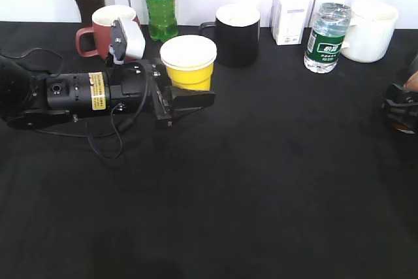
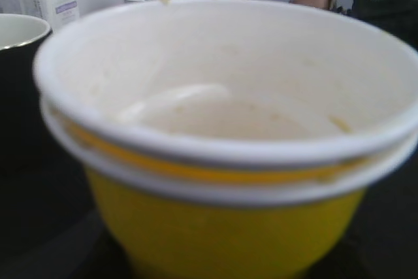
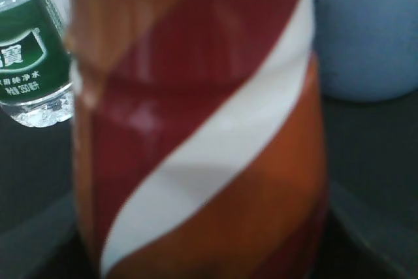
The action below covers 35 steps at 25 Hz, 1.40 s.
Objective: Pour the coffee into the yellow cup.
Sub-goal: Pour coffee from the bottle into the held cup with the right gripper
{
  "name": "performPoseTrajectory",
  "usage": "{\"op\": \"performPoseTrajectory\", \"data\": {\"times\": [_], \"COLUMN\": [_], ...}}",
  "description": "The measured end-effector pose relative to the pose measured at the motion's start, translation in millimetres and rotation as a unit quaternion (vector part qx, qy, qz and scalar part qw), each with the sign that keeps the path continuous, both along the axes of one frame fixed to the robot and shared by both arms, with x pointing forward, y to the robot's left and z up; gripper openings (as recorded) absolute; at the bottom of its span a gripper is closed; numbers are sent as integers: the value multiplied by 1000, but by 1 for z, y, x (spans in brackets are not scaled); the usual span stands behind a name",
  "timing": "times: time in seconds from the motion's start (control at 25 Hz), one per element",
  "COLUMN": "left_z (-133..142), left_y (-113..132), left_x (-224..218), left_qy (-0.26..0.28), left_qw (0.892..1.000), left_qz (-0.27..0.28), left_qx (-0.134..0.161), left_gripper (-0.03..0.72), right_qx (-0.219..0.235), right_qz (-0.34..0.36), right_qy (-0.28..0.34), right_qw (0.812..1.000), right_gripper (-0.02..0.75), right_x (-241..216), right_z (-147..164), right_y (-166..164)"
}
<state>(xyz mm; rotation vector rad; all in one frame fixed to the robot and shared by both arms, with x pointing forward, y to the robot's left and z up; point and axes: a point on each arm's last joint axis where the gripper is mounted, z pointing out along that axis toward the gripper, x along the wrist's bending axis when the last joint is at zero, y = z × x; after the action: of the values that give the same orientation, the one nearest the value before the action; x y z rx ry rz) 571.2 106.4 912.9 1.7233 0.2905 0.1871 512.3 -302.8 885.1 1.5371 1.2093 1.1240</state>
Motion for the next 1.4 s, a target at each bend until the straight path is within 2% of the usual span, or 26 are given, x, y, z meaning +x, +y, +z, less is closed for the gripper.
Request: {"op": "performPoseTrajectory", "data": {"times": [0.2,0.28,0.4,0.56,0.68,0.8,0.88,1.04,1.12,1.4], "left_z": [0,0,0,-1,5,15,23,37,39,40], "left_y": [0,-2,-16,-54,-79,-105,-117,-127,-128,-143], "left_x": [0,-1,-10,-37,-50,-53,-54,-47,-46,-63], "left_qy": [0,12,25,27,12,-19,-34,-57,-46,-43], "left_qw": [1000,1000,999,997,994,992,991,991,993,989], "left_qz": [0,0,-20,-77,-111,-122,-130,-123,-113,-139], "left_qx": [0,-4,-7,-1,2,18,17,5,-4,-6], "left_gripper": [483,483,483,483,483,483,483,483,483,483], "right_qx": [-1,-38,-88,-139,-201,-264,-320,-408,-448,-565], "right_qz": [2,67,182,230,283,300,314,311,308,301], "right_qy": [0,1,-62,-141,-141,-151,-173,-193,-196,-201], "right_qw": [1000,997,977,953,927,904,877,837,816,742], "right_gripper": [536,536,536,535,535,535,535,535,535,535], "right_x": [0,0,-4,-14,-13,-12,-12,-8,-7,-7], "right_z": [0,4,38,82,106,131,144,152,153,151], "right_y": [0,10,30,39,47,49,52,52,52,51]}}
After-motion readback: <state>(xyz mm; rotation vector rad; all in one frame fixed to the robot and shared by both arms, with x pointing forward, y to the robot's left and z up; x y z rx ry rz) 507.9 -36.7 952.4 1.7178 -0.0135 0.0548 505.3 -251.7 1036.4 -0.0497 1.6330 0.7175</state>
